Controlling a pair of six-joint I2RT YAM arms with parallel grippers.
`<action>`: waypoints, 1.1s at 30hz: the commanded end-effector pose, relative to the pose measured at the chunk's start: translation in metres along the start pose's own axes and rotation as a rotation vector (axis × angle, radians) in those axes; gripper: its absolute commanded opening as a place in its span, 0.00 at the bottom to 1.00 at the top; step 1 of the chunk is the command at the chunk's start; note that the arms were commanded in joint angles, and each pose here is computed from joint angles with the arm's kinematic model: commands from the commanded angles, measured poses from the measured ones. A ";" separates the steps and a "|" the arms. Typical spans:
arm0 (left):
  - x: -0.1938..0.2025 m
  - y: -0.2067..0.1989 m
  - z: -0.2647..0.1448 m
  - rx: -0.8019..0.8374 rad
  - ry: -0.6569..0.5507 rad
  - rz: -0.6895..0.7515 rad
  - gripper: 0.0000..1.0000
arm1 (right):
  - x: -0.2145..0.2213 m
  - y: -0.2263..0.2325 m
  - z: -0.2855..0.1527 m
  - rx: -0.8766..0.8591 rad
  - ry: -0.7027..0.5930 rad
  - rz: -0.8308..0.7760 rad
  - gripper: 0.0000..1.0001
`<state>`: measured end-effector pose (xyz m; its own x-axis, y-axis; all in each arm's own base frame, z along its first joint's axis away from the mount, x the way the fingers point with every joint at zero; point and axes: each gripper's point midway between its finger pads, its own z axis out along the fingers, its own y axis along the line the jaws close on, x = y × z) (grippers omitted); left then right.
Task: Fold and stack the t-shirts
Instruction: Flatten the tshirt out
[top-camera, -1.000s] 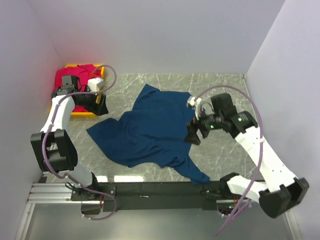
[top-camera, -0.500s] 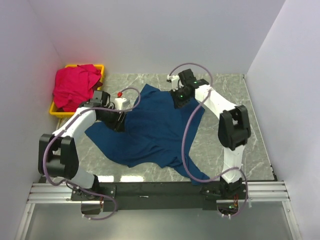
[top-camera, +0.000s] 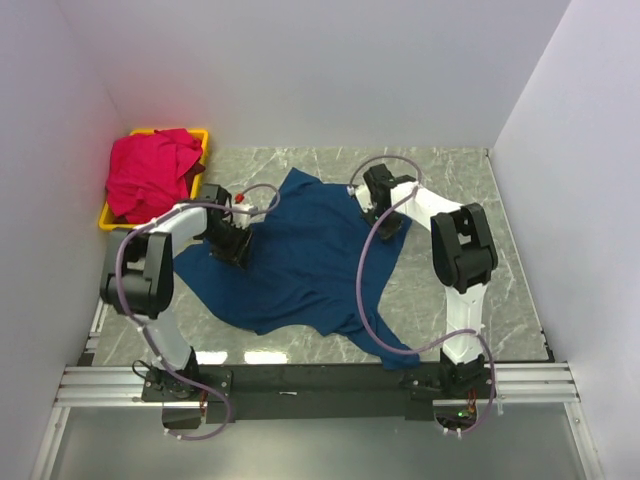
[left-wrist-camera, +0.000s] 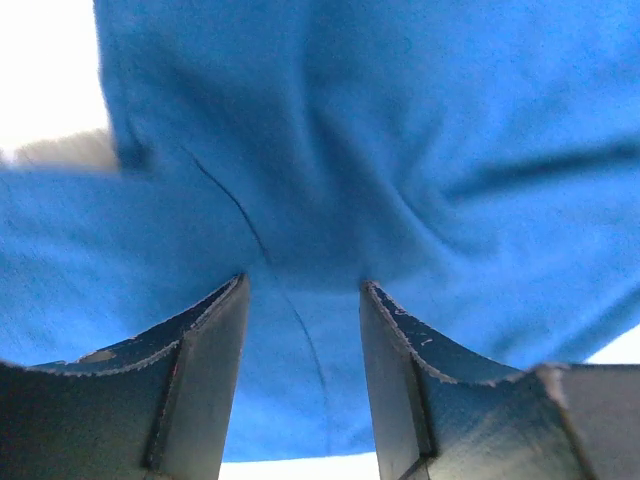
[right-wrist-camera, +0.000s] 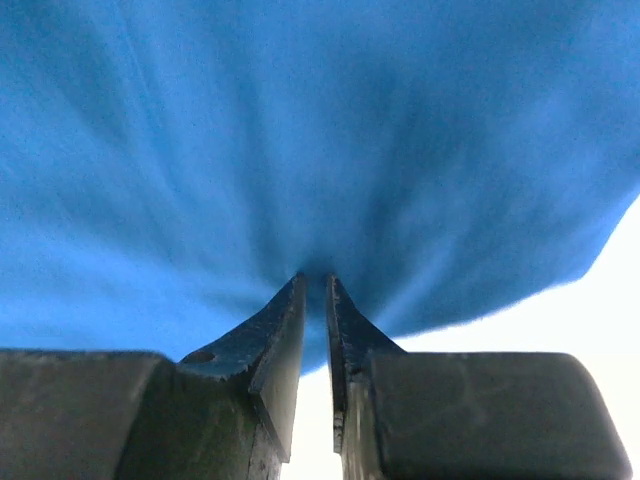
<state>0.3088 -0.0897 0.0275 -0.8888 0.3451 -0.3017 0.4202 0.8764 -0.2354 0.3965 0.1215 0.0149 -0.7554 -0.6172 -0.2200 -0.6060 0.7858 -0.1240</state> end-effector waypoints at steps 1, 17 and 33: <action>-0.025 0.017 0.005 -0.068 -0.024 -0.023 0.55 | 0.067 -0.008 -0.008 0.017 0.215 -0.109 0.21; -0.197 0.011 -0.050 0.012 -0.293 0.081 0.67 | 0.036 0.098 -0.166 -0.573 -0.090 -0.178 0.26; -0.064 -0.044 -0.018 0.077 -0.116 0.076 0.72 | -0.038 0.017 -0.030 -0.184 -0.088 0.010 0.21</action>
<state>0.3413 -0.1416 0.0735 -0.8352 0.3776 -0.3998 0.5027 0.8189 -0.2769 0.3900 0.1654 0.0479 -0.7534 -0.5993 -0.2706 -0.6484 0.7456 0.1540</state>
